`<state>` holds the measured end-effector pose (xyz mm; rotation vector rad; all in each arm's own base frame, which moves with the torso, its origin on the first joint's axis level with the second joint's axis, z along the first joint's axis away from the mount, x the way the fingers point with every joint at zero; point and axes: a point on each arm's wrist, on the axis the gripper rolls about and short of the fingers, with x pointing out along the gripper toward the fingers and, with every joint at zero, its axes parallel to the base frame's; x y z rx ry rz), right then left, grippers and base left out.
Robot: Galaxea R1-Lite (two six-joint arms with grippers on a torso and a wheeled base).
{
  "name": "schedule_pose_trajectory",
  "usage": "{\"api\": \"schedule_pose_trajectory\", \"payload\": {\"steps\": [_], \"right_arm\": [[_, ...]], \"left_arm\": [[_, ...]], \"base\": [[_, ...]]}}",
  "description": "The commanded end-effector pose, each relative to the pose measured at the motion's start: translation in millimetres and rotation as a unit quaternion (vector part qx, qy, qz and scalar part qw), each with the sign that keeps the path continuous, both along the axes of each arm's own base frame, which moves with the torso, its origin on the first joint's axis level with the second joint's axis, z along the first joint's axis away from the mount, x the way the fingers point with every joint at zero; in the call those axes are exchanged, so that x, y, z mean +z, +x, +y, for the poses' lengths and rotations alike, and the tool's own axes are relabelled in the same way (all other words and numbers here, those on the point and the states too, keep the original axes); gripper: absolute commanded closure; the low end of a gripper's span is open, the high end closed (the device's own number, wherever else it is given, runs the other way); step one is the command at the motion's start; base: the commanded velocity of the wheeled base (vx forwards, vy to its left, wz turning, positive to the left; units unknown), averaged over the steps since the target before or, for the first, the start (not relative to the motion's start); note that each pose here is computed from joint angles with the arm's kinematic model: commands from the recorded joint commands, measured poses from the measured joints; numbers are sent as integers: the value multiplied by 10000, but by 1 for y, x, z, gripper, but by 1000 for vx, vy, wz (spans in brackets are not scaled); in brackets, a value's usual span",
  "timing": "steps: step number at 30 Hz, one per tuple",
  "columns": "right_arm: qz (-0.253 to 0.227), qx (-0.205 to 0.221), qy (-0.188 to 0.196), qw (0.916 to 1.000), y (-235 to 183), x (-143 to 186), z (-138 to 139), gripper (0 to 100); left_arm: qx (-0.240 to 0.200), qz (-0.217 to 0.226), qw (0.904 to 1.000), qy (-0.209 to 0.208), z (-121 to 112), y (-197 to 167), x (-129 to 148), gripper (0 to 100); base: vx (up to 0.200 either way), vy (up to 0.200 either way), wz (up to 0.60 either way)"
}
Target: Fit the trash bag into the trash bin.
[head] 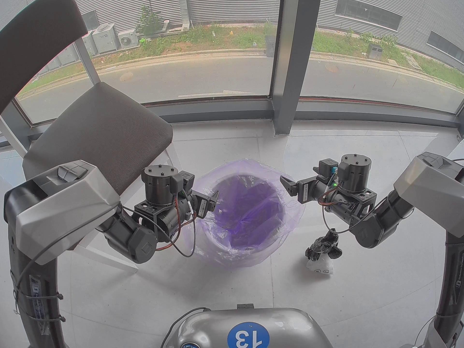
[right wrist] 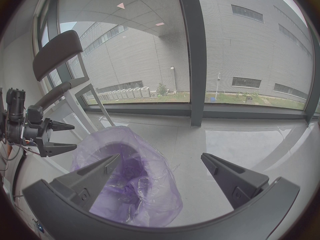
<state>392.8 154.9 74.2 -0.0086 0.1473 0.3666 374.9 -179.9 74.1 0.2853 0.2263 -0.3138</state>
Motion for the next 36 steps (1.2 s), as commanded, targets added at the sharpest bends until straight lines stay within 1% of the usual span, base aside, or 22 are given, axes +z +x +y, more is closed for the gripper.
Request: {"api": "schedule_pose_trajectory", "payload": {"steps": [1, 6, 9, 11, 13, 17, 20, 23, 25, 26, 28, 29, 30, 31, 32, 33, 36], "right_arm": [[76, -4, -19, 10000, 6, -13, 2, 0], [71, 46, 10, 10000, 11, -18, 3, 0], [75, 27, 147, 9999, 15, -19, 4, 0], [83, 3, 209, 9997, 17, -18, 3, 0], [80, 10, 223, 9997, 19, -19, 2, 0], [94, -21, 218, 9997, 22, -23, 0, 0], [81, -68, 231, 9997, 30, -30, -1, 0], [40, -91, 254, 9996, 34, -31, -2, 0], [42, -131, 262, 9996, 31, -30, -7, 0], [-6, -135, 265, 9996, 27, -24, -10, 0], [-35, -95, 272, 9996, 24, -21, -11, 0], [-43, 12, 290, 9996, 20, -18, -12, 0], [-23, 134, 292, 9995, 16, -17, -13, 0], [-61, 151, 298, 9994, 14, -15, -13, 0], [-61, 151, 298, 9994, 14, -15, -13, 0], [-126, 168, 321, 9993, 12, -13, -13, 0], [-203, 203, 332, 9990, 8, -9, -12, 0]], "left_arm": [[29, -195, 9998, -89, 2, -2, 21, 0], [12, -226, 9997, -95, 0, -1, 21, 0], [10, -70, 10000, -9, 0, -1, 17, 0], [17, 55, 10000, 20, 0, -1, 15, 0], [18, 91, 10000, 35, 0, 0, 14, 0], [86, 11, 10000, 5, -2, 11, 13, 0], [338, -49, 9994, 41, -3, 24, 8, 0], [450, -123, 9989, 36, -5, 29, 7, 0], [496, -187, 9986, -92, -6, 27, 10, 0], [519, -204, 9981, -272, -6, 22, 14, 0], [539, -220, 9973, -454, -5, 17, 17, 0], [533, -232, 9972, -469, -6, 17, 18, 0], [501, -323, 9963, -612, -9, 13, 19, 0], [493, -406, 9956, -679, -11, 9, 19, 0], [493, -406, 9956, -679, -11, 9, 19, 0], [522, -594, 9945, -684, -10, -1, 22, 0], [432, -828, 9942, -530, -10, -14, 29, 0]], "base": [[0, 0, 0], [0, 0, 0], [-200, 0, 0], [0, 0, 0], [0, 0, 0], [0, 0, 0], [0, 0, 0], [0, 0, 0], [0, 0, 0], [0, 0, 0], [0, 0, 0], [0, 0, 0], [0, 0, 0], [0, 0, 0], [0, 0, 0], [0, 0, 0], [0, 0, 0]]}}
